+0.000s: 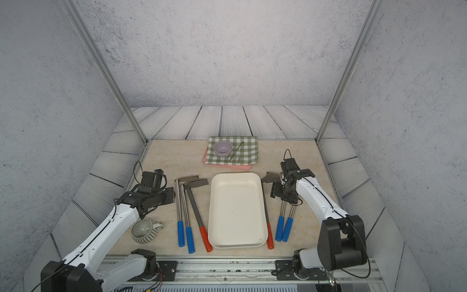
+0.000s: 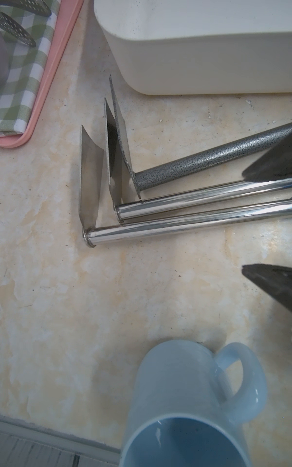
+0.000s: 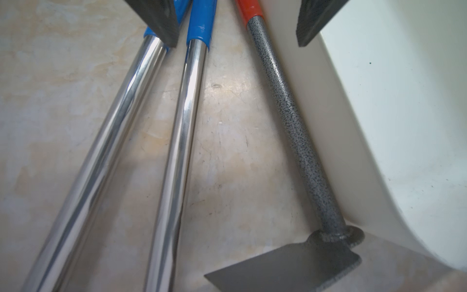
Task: Put the small hoe into the storage box
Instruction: Move the storage box to the center of the board.
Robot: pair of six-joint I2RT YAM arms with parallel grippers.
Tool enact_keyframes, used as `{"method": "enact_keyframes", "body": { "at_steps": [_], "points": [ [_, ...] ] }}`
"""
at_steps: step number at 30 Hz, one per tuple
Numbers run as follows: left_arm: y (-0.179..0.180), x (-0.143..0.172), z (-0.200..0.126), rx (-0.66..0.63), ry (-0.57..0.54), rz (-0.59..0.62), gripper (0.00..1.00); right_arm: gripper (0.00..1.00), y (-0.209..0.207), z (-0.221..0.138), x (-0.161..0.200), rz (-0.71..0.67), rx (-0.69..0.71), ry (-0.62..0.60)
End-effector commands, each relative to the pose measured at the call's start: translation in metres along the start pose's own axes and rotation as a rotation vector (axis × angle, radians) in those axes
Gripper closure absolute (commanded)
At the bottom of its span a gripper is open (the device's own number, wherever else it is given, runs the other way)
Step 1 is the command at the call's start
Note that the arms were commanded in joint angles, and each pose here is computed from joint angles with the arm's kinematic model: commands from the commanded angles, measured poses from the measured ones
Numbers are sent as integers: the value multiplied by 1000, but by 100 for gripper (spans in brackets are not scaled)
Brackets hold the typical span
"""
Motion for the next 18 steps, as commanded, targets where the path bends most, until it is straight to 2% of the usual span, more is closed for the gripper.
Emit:
{"method": "enact_keyframes", "body": {
  "at_steps": [1,18],
  "points": [
    [-3,-7,-9,14,-24,7,45,27,2,2,1,-6,32,4],
    [-4,-7,-9,24,-17,10,46,31,59,29,29,-135,19,88]
  ]
}}
Point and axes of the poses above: each gripper's point midway between its finger pads, its own z axis out along the fingers, its own y axis along the line the jaws close on, x = y × z, the point moved 3 cm from there along -z, back along the fingers, and after that the axes turned 8 degrees about z, right-handed, at the moved point
